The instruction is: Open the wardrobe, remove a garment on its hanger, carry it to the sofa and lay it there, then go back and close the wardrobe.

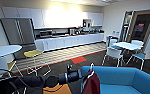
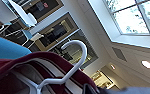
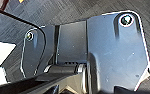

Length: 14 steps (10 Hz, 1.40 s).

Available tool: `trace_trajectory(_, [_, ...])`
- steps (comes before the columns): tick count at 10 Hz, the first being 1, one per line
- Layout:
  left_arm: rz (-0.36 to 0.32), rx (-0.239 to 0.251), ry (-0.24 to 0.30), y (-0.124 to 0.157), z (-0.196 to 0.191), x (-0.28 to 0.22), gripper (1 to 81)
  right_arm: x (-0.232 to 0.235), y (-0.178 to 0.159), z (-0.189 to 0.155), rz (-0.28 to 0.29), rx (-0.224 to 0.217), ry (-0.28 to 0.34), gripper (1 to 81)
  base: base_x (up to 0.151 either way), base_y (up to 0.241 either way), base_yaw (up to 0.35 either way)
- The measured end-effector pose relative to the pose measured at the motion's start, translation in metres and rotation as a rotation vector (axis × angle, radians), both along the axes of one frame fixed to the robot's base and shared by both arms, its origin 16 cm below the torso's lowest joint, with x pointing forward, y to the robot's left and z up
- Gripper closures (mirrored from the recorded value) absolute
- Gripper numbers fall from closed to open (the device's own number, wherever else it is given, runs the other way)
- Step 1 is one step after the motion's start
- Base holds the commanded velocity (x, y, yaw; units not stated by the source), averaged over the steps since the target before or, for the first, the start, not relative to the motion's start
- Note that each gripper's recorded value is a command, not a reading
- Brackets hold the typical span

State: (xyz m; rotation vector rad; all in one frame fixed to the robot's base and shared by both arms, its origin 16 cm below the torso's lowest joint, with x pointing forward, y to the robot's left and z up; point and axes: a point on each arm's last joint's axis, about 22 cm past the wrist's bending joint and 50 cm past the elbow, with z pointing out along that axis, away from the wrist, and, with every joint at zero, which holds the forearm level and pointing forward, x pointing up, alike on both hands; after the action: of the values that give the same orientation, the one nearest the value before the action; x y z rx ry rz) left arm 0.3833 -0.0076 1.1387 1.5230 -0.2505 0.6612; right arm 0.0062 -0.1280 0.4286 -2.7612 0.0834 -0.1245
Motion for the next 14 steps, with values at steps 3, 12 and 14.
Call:
trace_trajectory(3, [-0.002,0.0,-0.001,-0.0005,0.0004,-0.0009,81.1,0.0004,0.0012,0.0001,-0.001,0.001,-0.001,1.0,0.0,0.0,-0.214])
trace_trajectory(12, [-0.001,0.008,-0.003,0.0026,-0.0015,-0.0007,81.1,0.0004,0.0021,0.0003,0.0,0.002,-0.001,1.0,0.0,0.0,-0.219])
trace_trajectory(14, [-0.01,0.018,-0.001,0.0021,-0.0037,-0.0027,81.1,0.0007,0.0018,0.0002,-0.001,0.001,-0.002,1.0,0.0,0.0,-0.18])
